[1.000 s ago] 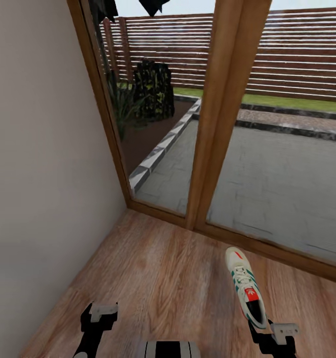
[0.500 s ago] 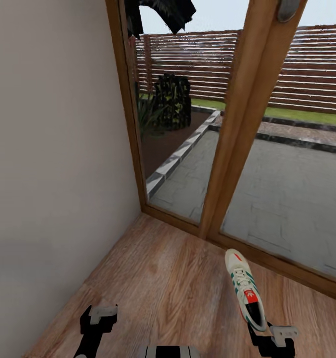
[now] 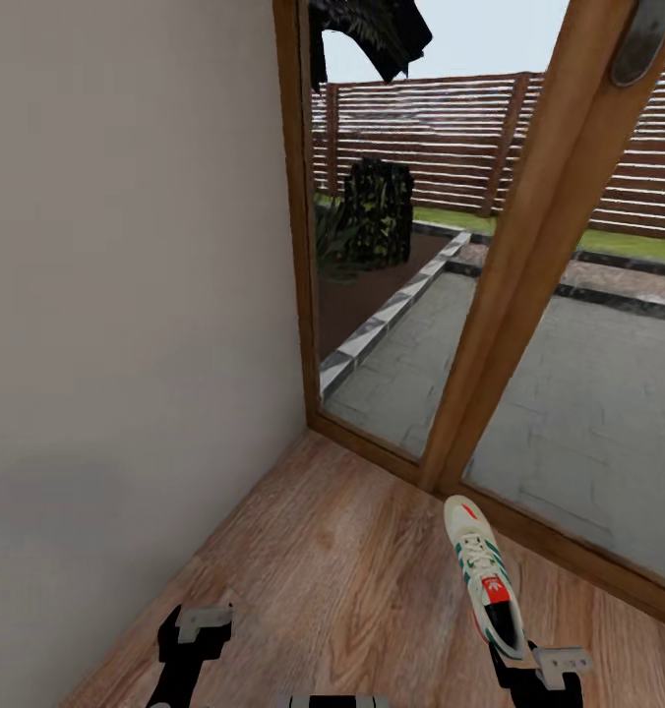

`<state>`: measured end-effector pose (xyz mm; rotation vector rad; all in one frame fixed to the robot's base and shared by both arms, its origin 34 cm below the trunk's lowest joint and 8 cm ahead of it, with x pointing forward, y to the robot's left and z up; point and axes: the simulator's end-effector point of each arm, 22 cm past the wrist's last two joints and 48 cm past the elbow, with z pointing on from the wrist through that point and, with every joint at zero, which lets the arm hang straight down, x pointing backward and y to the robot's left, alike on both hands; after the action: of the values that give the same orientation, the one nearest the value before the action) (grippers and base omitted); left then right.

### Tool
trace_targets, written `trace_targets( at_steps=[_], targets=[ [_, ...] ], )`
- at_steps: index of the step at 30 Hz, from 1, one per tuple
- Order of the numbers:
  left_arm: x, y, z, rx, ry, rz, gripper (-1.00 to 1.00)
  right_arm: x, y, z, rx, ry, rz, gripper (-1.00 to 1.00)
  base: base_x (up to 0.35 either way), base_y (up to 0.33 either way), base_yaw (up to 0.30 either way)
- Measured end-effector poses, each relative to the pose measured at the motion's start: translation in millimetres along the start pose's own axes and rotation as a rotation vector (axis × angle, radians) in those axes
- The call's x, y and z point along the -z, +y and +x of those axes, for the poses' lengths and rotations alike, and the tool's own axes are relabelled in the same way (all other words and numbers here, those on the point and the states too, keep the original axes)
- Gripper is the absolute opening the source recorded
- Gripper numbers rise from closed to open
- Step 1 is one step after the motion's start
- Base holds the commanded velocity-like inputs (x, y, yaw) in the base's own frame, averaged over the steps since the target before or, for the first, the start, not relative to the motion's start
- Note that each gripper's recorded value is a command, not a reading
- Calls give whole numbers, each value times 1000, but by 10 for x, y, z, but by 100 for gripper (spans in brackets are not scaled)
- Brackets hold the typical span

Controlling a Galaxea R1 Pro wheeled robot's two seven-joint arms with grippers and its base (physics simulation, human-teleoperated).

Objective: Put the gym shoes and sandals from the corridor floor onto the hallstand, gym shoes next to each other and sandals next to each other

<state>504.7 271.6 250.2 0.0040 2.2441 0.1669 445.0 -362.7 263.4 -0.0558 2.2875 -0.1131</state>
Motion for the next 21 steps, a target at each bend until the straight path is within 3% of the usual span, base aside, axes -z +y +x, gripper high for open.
trace_targets(
  at_steps=[7, 21],
  targets=[
    [10, 0, -81, 6, -31, 0, 100, 1, -1, -32, -1, -7, 0, -100, -32, -21, 215],
    [17, -1, -174, 9, -53, -1, 100, 5, -7, -104, -1, -23, 1, -100, -217, -165, 211]
  ],
)
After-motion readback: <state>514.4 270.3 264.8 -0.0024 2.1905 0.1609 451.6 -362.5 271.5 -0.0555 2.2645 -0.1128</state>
